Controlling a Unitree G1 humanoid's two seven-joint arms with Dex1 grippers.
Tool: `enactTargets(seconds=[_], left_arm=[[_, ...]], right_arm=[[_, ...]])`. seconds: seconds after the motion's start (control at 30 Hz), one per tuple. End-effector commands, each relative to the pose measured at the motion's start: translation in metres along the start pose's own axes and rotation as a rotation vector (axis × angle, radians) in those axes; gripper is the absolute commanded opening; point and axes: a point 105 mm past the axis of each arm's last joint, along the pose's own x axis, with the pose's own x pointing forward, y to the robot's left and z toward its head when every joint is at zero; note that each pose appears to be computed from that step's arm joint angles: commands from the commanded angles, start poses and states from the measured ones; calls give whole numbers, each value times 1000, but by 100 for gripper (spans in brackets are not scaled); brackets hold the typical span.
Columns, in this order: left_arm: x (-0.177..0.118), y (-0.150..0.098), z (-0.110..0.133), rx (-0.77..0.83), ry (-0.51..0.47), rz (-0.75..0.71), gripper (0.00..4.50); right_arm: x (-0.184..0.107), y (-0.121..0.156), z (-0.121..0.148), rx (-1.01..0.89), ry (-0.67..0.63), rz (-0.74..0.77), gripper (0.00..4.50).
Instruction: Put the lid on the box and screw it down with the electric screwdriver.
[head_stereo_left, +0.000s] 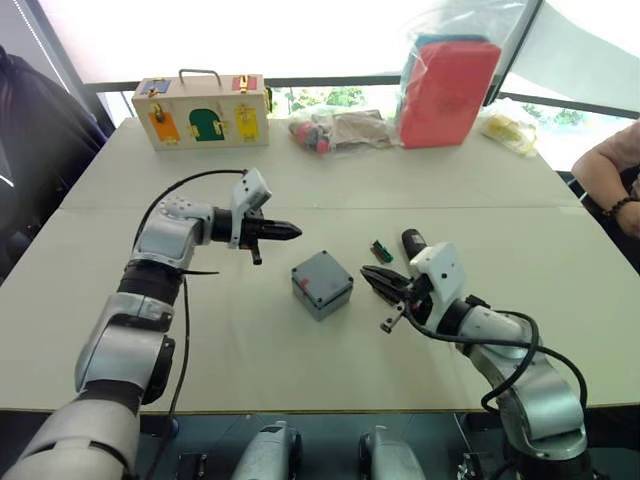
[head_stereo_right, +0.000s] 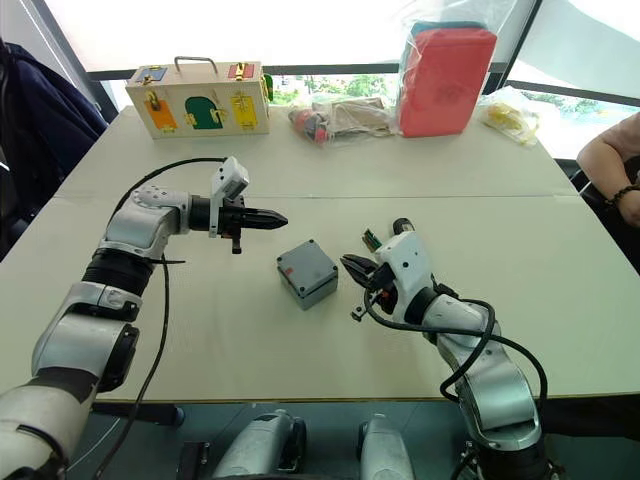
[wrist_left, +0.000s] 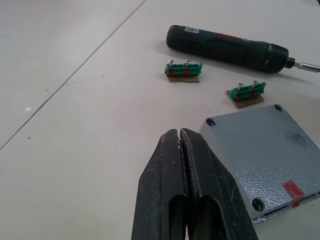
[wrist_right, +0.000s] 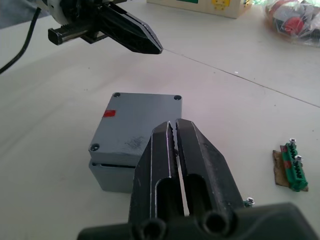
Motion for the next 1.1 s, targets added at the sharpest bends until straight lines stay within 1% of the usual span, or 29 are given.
enactTargets(seconds=[0.03, 0.1, 0.17, 0.27, 0.33, 0.47, 0.7, 1.1], left_arm=[[-7, 16, 10, 58, 14, 92, 0], [-6, 15, 9, 51, 16, 70, 0], [-4, 10, 4, 50, 38, 13, 0], [4, 5, -7, 60, 93, -34, 0], [9, 2, -12, 48, 104, -59, 0], [18, -1, -12, 39, 92, -87, 0], [22, -4, -8, 37, 82, -122, 0], [24, -16, -10, 31, 84, -188, 0]], right_arm=[[-2, -5, 11, 6, -10, 0, 9], [-3, 0, 18, 40, -41, 67, 9], [-4, 2, 17, 46, -11, 109, 9], [-3, 3, 10, 40, 52, 129, 9], [-3, 6, 7, 46, 72, 144, 9], [1, 10, 2, 31, 113, 148, 9], [5, 16, -10, 36, 185, 163, 9], [14, 21, -12, 49, 199, 177, 9]])
